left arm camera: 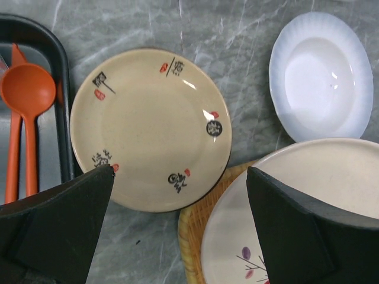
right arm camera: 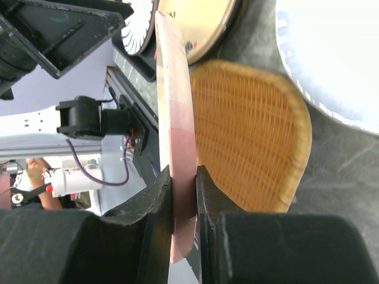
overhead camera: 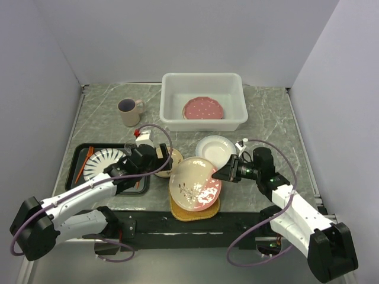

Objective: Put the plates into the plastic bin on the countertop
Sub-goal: Pick up the plate at the center of the board, then place the plate in the plastic bin.

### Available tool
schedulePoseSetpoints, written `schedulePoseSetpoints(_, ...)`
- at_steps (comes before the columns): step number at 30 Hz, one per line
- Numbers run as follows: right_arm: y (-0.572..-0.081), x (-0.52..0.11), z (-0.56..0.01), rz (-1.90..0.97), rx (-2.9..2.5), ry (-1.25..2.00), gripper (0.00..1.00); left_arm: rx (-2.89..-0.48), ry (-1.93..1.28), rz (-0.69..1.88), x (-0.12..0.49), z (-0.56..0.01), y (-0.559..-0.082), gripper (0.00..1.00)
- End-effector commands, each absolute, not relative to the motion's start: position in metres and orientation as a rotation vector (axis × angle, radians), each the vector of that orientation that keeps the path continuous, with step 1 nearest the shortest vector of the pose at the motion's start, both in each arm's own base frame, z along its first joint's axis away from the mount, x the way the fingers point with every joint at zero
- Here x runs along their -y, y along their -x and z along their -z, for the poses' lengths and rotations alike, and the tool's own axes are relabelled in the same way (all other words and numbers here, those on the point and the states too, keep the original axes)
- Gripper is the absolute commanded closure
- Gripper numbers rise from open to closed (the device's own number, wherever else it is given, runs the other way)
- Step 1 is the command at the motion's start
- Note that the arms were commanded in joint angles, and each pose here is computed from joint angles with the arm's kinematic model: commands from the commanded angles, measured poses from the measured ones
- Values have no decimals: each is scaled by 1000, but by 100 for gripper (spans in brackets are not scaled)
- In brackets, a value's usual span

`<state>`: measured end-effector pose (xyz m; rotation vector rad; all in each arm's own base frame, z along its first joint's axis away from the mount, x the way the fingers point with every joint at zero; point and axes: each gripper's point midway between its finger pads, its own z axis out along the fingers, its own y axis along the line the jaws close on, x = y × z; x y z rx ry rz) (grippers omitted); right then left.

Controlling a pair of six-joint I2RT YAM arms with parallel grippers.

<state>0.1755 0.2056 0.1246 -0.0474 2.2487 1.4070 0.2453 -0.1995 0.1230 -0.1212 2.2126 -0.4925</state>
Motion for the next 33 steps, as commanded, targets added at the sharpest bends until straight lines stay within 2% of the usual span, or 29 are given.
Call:
schedulePoseSetpoints(1,-197,-217,-178,-1435,-2082,162,100,-2058,132,484,208,-167,-277,1)
schedulePoseSetpoints(6,-209,-222,-178,-1446,-2075,176,100,-2057,116,373,209,-169,-300,1)
schedulePoseSetpoints(11,-219,-228,-175,-1484,-2058,201,100,-2132,147,260,202,-141,-313,1)
schedulePoseSetpoints(33,-245,-241,-199,-1543,-1963,237,100,-2075,331,328,131,-176,-305,1)
